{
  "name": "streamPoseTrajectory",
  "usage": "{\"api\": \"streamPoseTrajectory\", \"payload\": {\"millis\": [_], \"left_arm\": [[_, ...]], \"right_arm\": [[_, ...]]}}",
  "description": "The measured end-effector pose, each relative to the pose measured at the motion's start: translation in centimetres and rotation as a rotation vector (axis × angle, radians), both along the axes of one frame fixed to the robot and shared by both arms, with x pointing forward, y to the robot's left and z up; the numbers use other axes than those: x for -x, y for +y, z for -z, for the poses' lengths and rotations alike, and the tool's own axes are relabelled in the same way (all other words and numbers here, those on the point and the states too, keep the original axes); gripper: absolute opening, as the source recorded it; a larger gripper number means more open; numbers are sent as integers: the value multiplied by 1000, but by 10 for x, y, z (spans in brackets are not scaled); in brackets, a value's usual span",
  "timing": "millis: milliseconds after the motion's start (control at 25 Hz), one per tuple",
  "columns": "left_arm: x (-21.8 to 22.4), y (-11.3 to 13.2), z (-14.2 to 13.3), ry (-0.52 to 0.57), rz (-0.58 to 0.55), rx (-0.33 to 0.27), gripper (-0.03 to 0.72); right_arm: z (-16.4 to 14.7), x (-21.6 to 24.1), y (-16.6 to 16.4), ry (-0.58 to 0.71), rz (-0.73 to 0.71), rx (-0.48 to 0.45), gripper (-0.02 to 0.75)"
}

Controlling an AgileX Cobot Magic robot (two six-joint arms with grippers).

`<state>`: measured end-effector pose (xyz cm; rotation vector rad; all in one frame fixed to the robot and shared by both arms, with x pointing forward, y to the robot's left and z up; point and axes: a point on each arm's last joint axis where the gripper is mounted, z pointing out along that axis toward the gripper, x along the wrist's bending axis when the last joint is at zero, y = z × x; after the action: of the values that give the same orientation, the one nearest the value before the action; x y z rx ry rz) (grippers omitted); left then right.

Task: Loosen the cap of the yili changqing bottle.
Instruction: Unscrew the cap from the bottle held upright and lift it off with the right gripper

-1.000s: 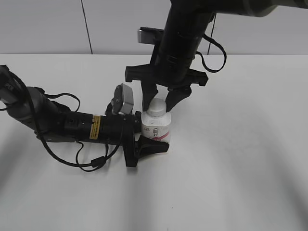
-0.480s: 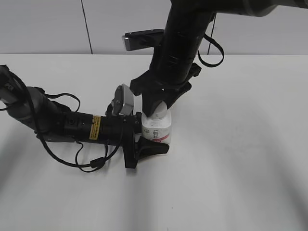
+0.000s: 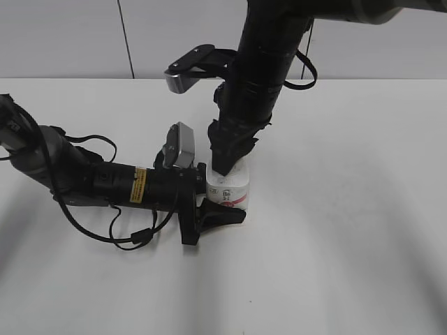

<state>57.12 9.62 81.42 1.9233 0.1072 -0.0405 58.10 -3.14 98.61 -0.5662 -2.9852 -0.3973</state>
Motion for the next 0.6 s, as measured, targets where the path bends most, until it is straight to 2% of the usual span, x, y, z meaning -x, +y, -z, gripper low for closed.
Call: {"api": "streamPoseTrajectory", "payload": {"millis": [600], "left_arm": [[0,-1,0,0,-1,-2,410]], "right_arm": [[0,-1,-1,-85,-280,13,396]]}}
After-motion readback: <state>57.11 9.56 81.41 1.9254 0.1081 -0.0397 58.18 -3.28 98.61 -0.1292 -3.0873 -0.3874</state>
